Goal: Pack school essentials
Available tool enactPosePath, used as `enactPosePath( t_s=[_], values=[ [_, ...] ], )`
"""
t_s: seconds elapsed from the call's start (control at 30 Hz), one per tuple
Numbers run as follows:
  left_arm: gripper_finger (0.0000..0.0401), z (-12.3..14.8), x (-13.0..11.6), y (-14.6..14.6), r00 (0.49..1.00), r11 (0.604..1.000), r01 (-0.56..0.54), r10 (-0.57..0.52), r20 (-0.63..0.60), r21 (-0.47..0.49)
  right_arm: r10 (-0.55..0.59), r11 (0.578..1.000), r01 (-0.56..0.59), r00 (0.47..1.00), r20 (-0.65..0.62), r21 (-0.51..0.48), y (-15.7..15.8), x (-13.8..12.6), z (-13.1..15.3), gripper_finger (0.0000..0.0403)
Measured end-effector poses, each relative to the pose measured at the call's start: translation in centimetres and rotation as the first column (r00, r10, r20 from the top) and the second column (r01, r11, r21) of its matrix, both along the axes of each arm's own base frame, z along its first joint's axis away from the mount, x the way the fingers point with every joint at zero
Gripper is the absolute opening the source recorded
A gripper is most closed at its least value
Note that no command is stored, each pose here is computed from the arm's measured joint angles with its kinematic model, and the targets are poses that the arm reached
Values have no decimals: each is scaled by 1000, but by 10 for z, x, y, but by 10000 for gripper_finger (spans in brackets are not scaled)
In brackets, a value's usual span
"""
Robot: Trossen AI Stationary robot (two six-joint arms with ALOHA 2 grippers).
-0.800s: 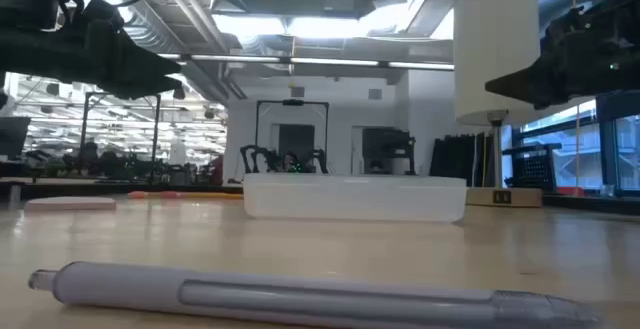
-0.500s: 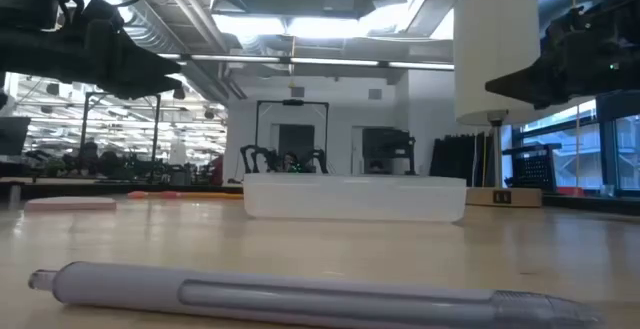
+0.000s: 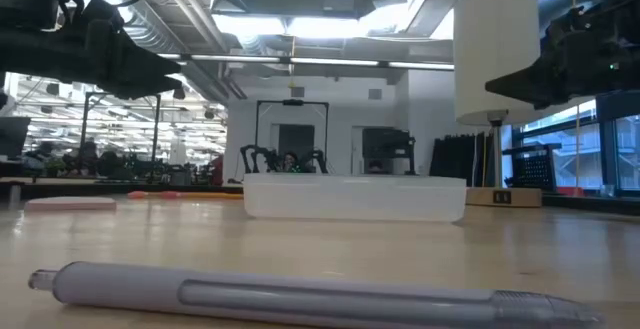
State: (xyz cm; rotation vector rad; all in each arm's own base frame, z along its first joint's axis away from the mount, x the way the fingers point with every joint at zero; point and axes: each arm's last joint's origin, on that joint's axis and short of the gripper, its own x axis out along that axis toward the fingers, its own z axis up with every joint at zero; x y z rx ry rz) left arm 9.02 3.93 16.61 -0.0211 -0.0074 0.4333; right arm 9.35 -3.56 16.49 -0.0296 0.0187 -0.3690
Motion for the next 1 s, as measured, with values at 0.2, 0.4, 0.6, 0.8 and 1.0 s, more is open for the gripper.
enactPosePath(
  t_s=[0.2,0.4,0.6,0.8,1.0],
  values=[
    [394,0,0,0,1000,1000,0,0,0,0,0,1000,0,1000,-2,-4,0,0,0,18],
    [394,5,-1,0,1000,996,-15,16,-20,88,0,998,0,1000,12,-61,0,0,3,18],
    [394,20,-1,0,998,984,-10,19,-54,176,14,998,-12,1000,28,-70,0,0,5,18],
    [394,36,3,3,984,990,-18,42,-171,137,17,995,-12,998,52,-98,1,0,8,5],
    [394,59,10,6,943,998,-19,40,-331,66,20,995,-15,999,49,-100,1,0,8,4]
  ],
)
